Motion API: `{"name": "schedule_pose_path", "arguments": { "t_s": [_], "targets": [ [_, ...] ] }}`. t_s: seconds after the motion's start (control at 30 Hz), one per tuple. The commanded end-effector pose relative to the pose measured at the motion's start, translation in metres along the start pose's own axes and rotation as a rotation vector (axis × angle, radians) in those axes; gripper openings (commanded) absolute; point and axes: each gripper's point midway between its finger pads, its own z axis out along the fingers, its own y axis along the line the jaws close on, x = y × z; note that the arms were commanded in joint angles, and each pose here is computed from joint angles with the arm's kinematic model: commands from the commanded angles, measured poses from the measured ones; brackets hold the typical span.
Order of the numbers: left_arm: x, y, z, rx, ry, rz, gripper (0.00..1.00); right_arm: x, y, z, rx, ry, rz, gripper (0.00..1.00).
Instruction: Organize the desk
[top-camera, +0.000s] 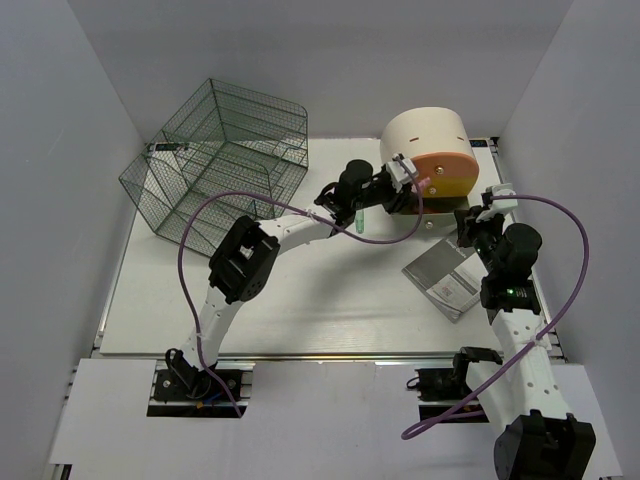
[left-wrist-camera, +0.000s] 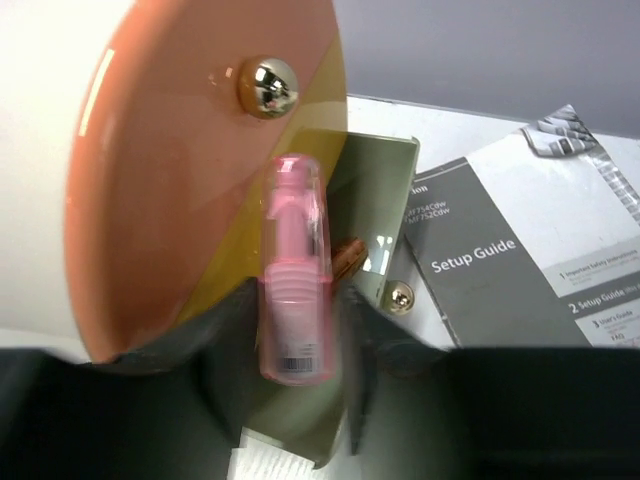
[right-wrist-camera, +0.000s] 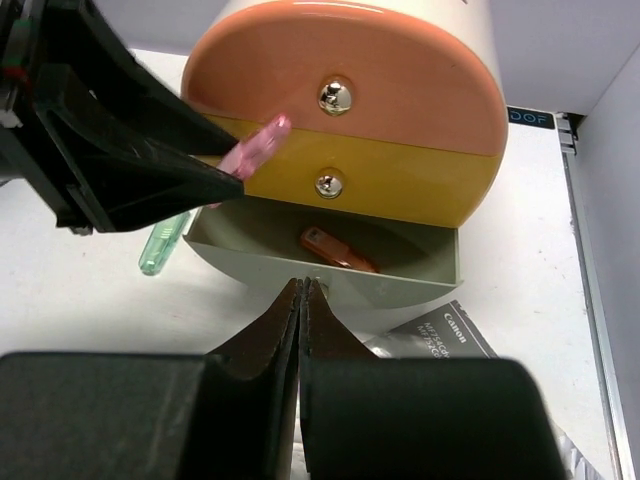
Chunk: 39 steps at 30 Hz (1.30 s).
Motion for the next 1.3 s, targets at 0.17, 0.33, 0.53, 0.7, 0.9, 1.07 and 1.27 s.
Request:
{"name": "schedule_pose_path", "arguments": {
  "t_s": [0.17,0.33,0.53,0.7,0.9,1.07,1.27],
  "targets": [
    [-0.047,0.014,-0.004,-0.056,-0.055,0.043,0.56,-0.02,0.011,-0.001,-0.083,-0.071,-0.03,0.03],
    [-0.062,0.016,-0.009,-0.066,-0.062,0.049,0.57,-0.016,0.014,-0.001,-0.108,-0.064,-0.038,0.07],
    [-0.105,0.003,-0.07,-0.066,-0.062,-0.119,0.07,0.017,0.083,-0.02,-0.577,-0.01,-0.196,0.3],
    [-0.054,0.02,-0.187,-0.406,0.157,-0.363,0.0,0.038,0.114,-0.014,-0.723,0.13,-0.244,0.29],
    [-0.02,-0.005,-0.304,-0.562,0.231,-0.373,0.45,0.059,0.176,0.003,-0.816,0.318,-0.366,0.25],
    [-0.008,-0.011,-0.35,-0.655,0.245,-0.307,0.75,0.061,0.208,0.051,-0.656,0.478,-0.382,0.28],
    [-0.02,-0.003,-0.376,-0.759,0.2,-0.264,0.77,0.078,0.218,0.117,-0.401,0.66,-0.201,0.6]
  ]
}}
